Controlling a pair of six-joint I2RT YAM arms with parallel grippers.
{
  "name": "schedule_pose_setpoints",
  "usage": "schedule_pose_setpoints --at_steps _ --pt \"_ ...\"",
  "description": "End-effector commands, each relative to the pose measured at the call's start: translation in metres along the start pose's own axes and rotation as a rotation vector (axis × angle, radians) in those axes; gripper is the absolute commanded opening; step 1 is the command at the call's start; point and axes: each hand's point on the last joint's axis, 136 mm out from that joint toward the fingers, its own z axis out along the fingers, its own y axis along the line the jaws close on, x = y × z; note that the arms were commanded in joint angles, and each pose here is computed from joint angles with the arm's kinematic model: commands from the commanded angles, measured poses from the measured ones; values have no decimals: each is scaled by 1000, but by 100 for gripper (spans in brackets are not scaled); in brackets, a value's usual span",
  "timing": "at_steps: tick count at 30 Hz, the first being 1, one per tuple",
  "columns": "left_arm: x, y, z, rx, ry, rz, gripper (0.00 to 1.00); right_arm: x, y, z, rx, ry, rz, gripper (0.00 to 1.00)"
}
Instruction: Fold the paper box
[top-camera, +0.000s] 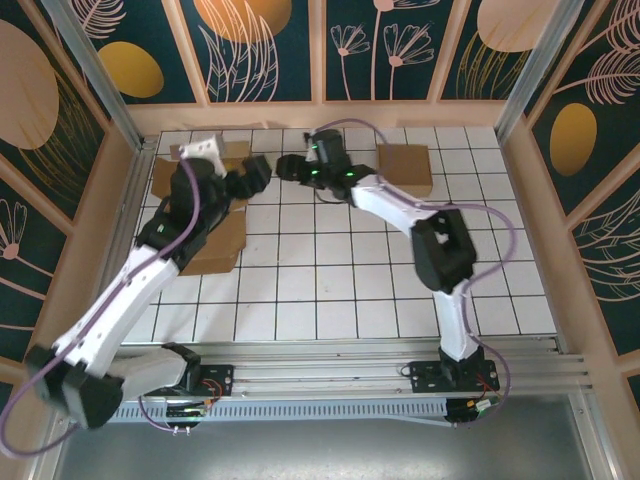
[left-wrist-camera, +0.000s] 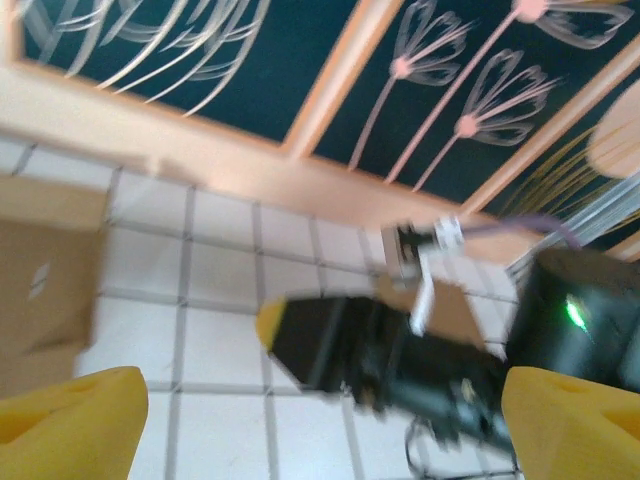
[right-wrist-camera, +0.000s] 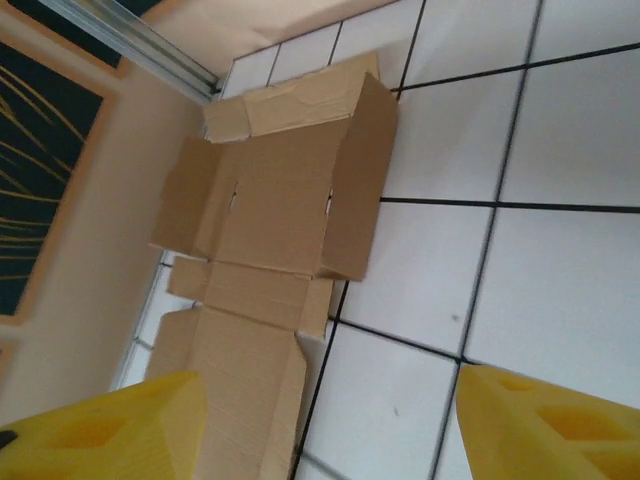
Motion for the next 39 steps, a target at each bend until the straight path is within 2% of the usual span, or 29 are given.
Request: schedule_pose_setpoints --at_steps 1,5,9,11,14,16,19,21,25,29,34,39 --pt "37 57 -34 -189 46 9 92 -5 -5 47 115 -55 -80 69" --pt "45 79 -68 -227 -6 -32 93 -1 -22 103 227 -91 -151 73" --pt "49 90 -83 -247 -31 -41 95 8 -20 133 174 -146 -172 73" --pt "51 93 -85 -252 -30 -33 96 10 -16 138 121 -169 -134 69" --pt "53 96 -83 -265 -25 -20 97 17 -17 146 77 -173 -90 53" --pt "52 95 -82 -267 -25 -14 98 18 -15 148 61 -166 -74 31" --pt "49 94 -82 -267 -33 -16 99 15 -4 142 31 -145 -77 10" --pt "46 94 -82 -276 -45 -24 99 6 4 128 24 -138 -92 0" --pt "38 93 -76 -312 -42 -5 99 -18 13 74 14 -134 -190 0" --pt "35 90 -61 -337 -5 51 99 -27 -8 4 54 -128 -277 0" --pt "51 79 -20 -296 106 92 99 -20 -81 -77 133 -112 -206 0" --pt "73 92 20 -273 200 35 98 14 -130 -125 191 -103 -194 0"
